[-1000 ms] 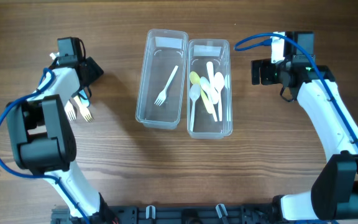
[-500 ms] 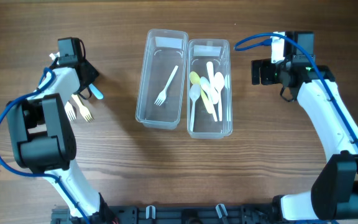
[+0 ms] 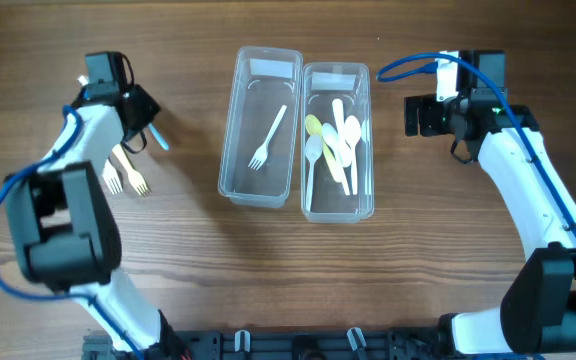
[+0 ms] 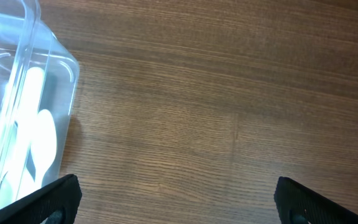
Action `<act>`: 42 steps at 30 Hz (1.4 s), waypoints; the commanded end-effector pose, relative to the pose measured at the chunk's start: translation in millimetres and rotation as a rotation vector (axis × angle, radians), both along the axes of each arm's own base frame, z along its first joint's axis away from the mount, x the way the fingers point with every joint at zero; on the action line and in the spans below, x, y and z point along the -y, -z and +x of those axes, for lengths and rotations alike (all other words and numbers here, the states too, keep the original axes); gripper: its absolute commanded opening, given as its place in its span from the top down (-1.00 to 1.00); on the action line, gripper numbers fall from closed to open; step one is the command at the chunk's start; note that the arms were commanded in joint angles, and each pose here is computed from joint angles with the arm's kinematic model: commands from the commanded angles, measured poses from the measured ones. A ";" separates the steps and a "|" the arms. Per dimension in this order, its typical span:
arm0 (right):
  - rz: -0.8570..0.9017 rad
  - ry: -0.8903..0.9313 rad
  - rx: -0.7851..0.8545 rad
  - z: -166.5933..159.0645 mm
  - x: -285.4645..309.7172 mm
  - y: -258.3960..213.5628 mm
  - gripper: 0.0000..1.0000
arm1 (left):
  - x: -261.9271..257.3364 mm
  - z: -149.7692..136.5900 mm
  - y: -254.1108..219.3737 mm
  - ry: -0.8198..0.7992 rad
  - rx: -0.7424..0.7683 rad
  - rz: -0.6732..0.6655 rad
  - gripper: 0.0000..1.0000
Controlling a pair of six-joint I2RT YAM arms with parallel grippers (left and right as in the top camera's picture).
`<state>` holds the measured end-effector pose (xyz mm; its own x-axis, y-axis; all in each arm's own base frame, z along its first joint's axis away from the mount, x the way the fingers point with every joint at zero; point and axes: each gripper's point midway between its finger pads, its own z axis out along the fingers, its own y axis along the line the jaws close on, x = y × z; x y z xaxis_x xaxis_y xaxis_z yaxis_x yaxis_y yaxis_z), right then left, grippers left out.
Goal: Pack container
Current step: 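Carry light-blue fork with left gripper and release into left container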
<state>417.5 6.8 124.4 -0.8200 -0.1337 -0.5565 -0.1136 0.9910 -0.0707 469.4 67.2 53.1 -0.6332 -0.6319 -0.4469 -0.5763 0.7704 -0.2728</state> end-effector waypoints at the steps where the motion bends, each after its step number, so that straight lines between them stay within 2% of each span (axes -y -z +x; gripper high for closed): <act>1: -0.021 -0.001 0.011 1.2 2.7 -3.3 -1.00 | 14.8 13.1 -94.1 0.039 0.206 0.005 0.92; 7: -0.021 0.000 0.011 1.2 2.7 -3.3 -1.00 | 84.8 -4.3 -161.2 0.224 0.328 -0.095 0.92; 10: -0.021 -0.001 0.011 1.2 2.7 -3.3 -1.00 | 122.3 -13.4 -174.7 0.322 0.348 -0.144 0.92; 13: -0.021 -0.001 0.011 1.2 2.7 -3.3 -1.00 | 152.7 -23.2 -172.3 0.392 0.323 -0.158 0.92; 16: -0.021 -0.001 0.011 1.2 2.7 -3.3 -0.99 | 188.4 -34.9 -165.4 0.543 0.298 -0.112 0.92; 19: -0.021 -0.001 0.011 1.2 2.7 -3.3 -0.99 | 212.4 -43.1 -160.3 0.623 0.283 -0.083 0.92; 28: -0.021 -0.001 0.011 1.2 2.6 -3.3 -1.00 | 229.7 -51.4 -131.6 0.650 0.197 0.022 0.92; 29: -0.021 -0.001 0.011 1.2 2.7 -3.3 -0.99 | 230.8 -51.9 -129.4 0.652 0.190 0.022 0.83; 30: -0.021 -0.001 0.011 1.2 2.7 -3.3 -0.99 | 231.3 -52.2 -128.6 0.654 0.188 0.021 0.32; 31: -0.021 -0.001 0.011 1.2 2.7 -3.3 -1.00 | 231.4 -52.2 -128.6 0.654 0.188 0.021 -0.09; 32: -0.021 -0.001 0.011 1.2 2.7 -3.3 -1.00 | 231.4 -52.2 -128.7 0.654 0.188 0.021 -0.20; 38: -0.021 -0.001 0.011 1.2 2.7 -3.3 -0.99 | 231.0 -52.2 -128.7 0.656 0.188 0.026 -0.24; 42: -0.020 -0.001 0.011 1.2 2.6 -3.3 -1.00 | 204.7 -46.9 -130.9 0.572 0.182 0.113 -0.16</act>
<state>417.5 6.8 124.4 -0.8200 -0.1337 -0.5565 -0.1134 0.9910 -0.0710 415.4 -158.8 180.1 -0.7930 -0.1553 -0.5891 0.0405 0.9514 -0.3053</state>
